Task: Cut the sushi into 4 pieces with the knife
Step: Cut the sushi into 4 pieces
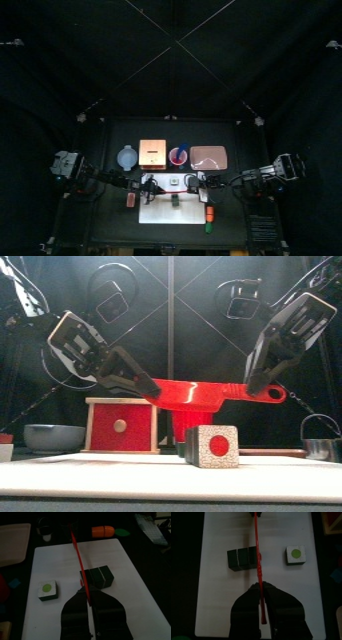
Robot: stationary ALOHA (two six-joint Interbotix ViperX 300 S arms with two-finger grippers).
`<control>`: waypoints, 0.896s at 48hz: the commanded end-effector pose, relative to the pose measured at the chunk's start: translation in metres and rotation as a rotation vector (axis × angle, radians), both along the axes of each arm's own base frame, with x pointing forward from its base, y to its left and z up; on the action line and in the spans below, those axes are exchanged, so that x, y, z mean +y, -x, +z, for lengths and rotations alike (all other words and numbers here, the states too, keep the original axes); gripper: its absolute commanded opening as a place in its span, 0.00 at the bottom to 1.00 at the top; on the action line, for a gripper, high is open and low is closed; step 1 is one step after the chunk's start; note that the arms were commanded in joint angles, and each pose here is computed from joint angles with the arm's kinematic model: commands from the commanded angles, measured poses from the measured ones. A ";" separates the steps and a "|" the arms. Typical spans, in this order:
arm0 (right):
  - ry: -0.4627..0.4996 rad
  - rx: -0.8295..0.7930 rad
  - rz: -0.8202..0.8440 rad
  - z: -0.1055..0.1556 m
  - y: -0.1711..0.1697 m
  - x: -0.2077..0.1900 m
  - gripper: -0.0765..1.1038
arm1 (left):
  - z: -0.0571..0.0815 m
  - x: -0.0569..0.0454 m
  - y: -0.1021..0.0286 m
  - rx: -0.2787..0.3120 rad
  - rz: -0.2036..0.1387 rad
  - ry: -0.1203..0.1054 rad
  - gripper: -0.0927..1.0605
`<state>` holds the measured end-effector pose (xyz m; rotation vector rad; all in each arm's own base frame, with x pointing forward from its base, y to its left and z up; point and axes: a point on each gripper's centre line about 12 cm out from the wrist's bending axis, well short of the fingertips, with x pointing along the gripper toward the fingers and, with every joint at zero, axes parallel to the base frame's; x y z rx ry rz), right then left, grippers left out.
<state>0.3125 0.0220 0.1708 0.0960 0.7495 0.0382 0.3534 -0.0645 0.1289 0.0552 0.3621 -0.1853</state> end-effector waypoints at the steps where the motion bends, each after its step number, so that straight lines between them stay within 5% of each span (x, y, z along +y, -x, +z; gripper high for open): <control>1: -0.002 -0.046 -0.015 0.013 -0.005 -0.004 0.18 | 0.009 -0.015 -0.008 -0.038 -0.035 0.008 0.29; 14: -0.019 -0.031 -0.013 0.008 -0.006 0.001 0.18 | -0.004 -0.029 -0.017 -0.013 -0.057 0.010 0.29; 25: -0.008 -0.016 -0.015 -0.001 -0.009 -0.001 0.18 | -0.012 -0.023 -0.018 0.011 -0.019 0.020 0.29; 43: 0.001 -0.011 -0.015 -0.005 -0.010 -0.002 0.18 | -0.012 -0.022 -0.015 0.015 -0.017 0.019 0.29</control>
